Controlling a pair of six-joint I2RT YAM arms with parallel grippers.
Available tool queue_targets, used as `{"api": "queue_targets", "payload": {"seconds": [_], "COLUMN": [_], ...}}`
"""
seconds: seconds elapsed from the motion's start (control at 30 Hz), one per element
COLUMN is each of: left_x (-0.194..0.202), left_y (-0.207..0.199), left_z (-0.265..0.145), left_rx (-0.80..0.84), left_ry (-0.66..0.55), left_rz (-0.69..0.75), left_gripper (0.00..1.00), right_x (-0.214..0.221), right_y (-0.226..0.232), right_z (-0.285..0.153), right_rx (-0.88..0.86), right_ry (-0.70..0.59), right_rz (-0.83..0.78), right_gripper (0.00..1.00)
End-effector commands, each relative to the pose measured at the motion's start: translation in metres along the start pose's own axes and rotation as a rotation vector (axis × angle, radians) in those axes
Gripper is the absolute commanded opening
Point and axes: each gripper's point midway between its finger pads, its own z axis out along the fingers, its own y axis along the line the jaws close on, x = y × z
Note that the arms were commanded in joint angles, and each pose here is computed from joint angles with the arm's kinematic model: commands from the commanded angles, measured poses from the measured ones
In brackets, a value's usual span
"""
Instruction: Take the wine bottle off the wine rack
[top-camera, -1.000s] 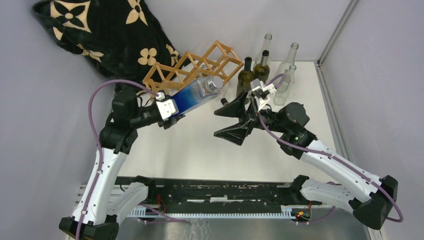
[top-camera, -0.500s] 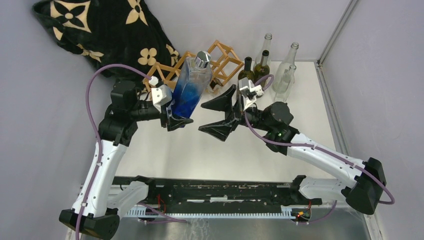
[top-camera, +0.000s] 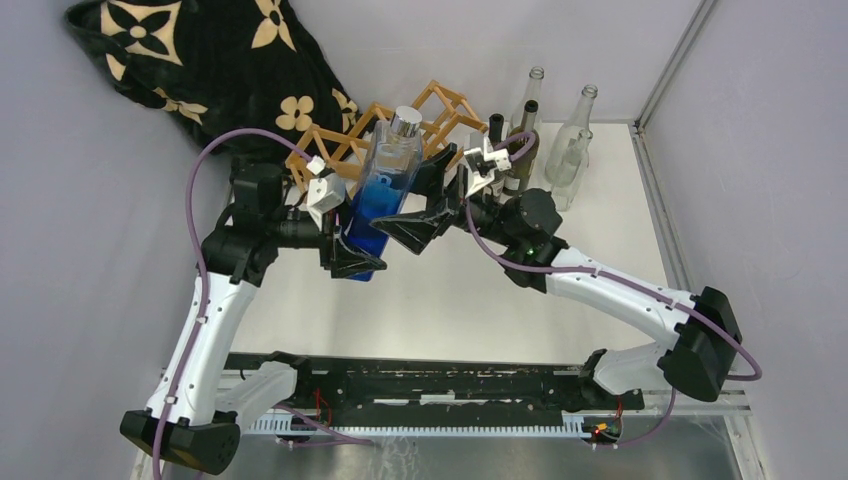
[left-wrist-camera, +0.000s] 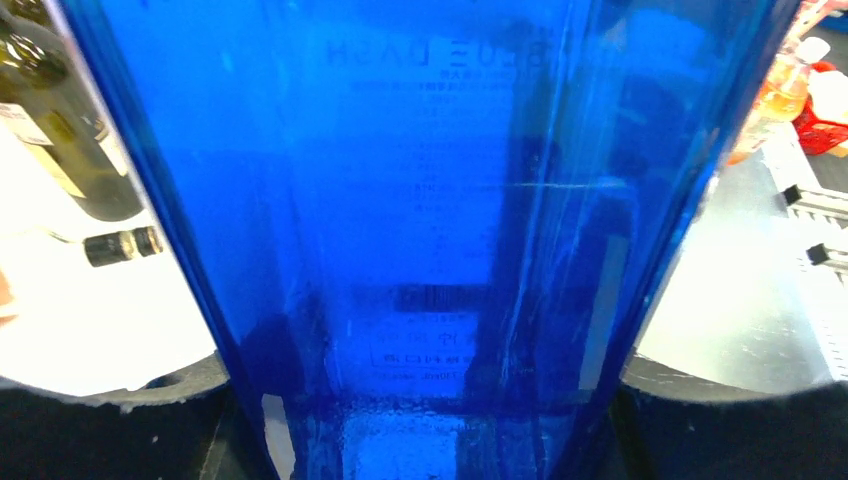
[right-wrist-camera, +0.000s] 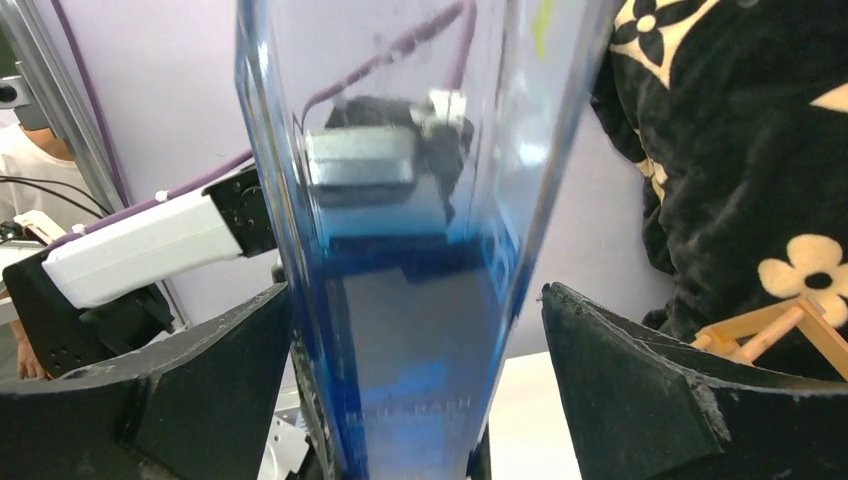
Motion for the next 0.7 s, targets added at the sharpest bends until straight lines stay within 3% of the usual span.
{"api": "queue_targets", "payload": {"seconds": [0.0, 0.2, 0.27, 0.3, 0.33, 0.4, 0.43, 0.53, 0.6, 0.67], "left_x": [-0.026, -0.020, -0.015, -0.013, -0.009, 0.002, 0.008, 0.029, 0.039, 0.043], "left_y": [-0.027, -0.029, -0.026, -0.023, -0.021, -0.009, 0.000, 0.034, 0.056, 0.073], "left_z": [-0.004, -0.004, -0.004, -0.004, -0.004, -0.005, -0.006, -0.014, -0.022, -0.029], "left_rx": [0.114, 0.129, 0.118, 0.106, 0.095, 0.029, -0.013, -0.182, -0.289, -0.377], "left_ry": [-0.054, -0.039, -0.025, -0.015, -0.002, 0.046, 0.074, 0.186, 0.254, 0.298], "left_rz": [0.108, 0.105, 0.101, 0.106, 0.104, 0.084, 0.079, 0.069, 0.063, 0.042], "left_gripper": [0.02, 0.02, 0.04, 0.10, 0.22, 0.74, 0.96, 1.00, 1.00, 1.00], "right_x": [-0.040, -0.041, -0.039, -0.038, -0.035, -0.030, -0.027, -0.025, -0.021, -0.018], "right_y": [0.013, 0.019, 0.019, 0.019, 0.018, 0.010, 0.004, -0.017, -0.040, -0.065], "right_z": [0.020, 0.025, 0.026, 0.027, 0.027, 0.024, 0.022, 0.005, -0.013, -0.039], "right_rx": [-0.053, -0.096, -0.101, -0.101, -0.095, -0.055, -0.029, 0.070, 0.185, 0.311], "right_ry": [-0.110, -0.122, -0.113, -0.106, -0.095, -0.065, -0.044, -0.005, 0.026, 0.053], "right_rz": [-0.051, -0.009, -0.005, -0.003, -0.005, -0.018, -0.025, -0.062, -0.098, -0.137], "right_gripper": [0.98, 0.98, 0.87, 0.79, 0.68, 0.44, 0.34, 0.10, 0.02, 0.00]}}
